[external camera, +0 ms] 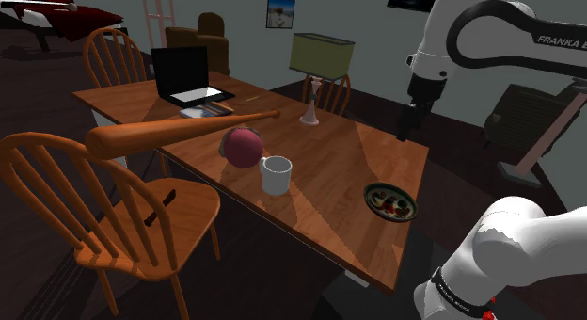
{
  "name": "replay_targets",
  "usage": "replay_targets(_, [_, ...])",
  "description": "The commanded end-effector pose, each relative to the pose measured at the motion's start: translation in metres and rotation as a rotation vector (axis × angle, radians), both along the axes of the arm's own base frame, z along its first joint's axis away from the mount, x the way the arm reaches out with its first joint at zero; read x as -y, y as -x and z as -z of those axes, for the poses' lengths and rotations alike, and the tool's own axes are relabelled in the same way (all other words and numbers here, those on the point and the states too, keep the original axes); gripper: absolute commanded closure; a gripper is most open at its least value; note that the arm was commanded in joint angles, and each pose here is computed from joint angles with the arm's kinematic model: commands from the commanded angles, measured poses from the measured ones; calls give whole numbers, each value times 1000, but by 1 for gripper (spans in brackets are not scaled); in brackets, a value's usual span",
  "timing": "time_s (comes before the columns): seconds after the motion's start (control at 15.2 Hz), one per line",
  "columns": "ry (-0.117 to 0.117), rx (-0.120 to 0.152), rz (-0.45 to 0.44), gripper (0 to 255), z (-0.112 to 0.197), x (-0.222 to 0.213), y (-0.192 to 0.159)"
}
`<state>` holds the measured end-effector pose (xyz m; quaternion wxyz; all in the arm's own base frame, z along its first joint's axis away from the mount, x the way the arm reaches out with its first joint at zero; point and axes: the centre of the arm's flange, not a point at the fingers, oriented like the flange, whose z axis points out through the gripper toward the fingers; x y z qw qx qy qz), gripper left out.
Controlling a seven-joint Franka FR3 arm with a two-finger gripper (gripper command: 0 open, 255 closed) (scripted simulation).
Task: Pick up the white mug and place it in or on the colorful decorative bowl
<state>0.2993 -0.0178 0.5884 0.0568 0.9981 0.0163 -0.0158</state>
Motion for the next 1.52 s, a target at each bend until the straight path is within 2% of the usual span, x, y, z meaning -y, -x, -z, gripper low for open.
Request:
replay_targets(0.0, [0,0,0,0,0,0,0])
replay_targets(1.45, [-84,24,142,0,153,-107,-213])
